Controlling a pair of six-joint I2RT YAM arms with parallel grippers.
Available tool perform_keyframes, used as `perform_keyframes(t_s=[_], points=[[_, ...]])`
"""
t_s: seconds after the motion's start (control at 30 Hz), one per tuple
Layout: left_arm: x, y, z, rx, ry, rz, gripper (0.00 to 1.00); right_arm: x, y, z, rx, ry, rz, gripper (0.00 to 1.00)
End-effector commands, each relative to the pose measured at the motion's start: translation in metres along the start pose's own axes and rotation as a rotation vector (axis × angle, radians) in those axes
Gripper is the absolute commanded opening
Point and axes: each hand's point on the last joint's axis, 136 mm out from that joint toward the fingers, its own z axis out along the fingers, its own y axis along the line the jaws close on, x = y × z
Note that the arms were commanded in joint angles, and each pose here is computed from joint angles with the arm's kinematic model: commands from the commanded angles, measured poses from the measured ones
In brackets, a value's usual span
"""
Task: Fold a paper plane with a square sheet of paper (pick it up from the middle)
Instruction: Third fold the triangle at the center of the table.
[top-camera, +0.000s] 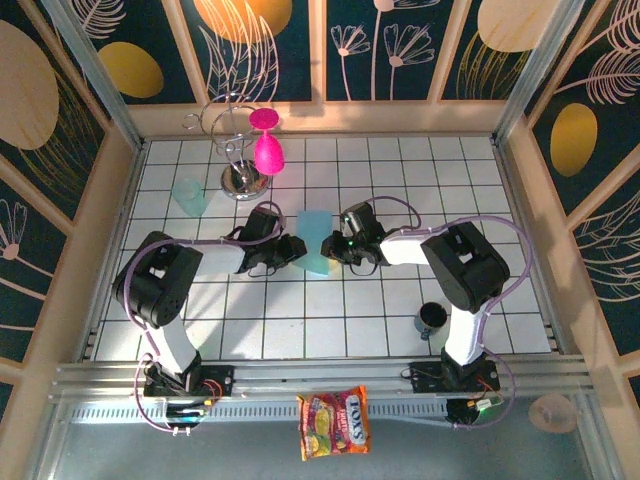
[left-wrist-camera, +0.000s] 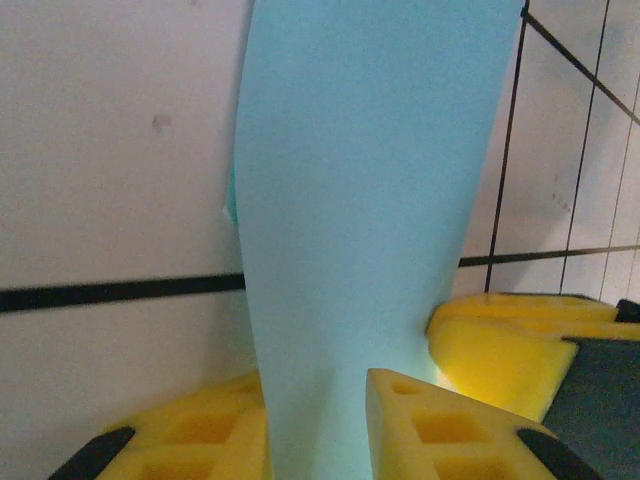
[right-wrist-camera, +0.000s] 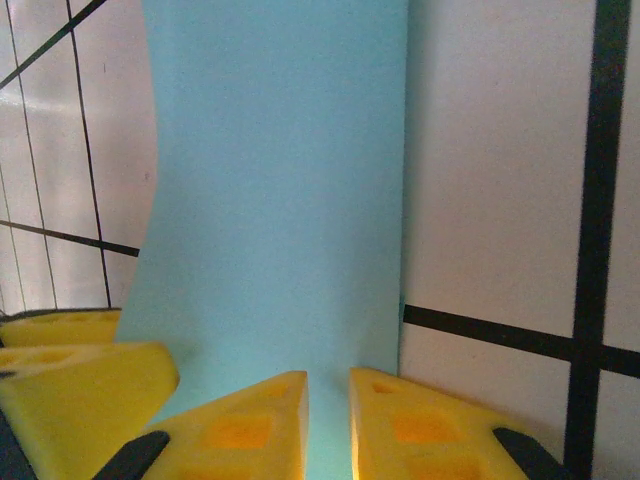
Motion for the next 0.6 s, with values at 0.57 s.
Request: perform_keyframes(t_s=[0.57], points=[[-0.02,0.0,0.003,-0.031,-0.04,0.019,0.08,-0.016,-0.012,-0.02,0.038,-0.077,-0.066,0.2]])
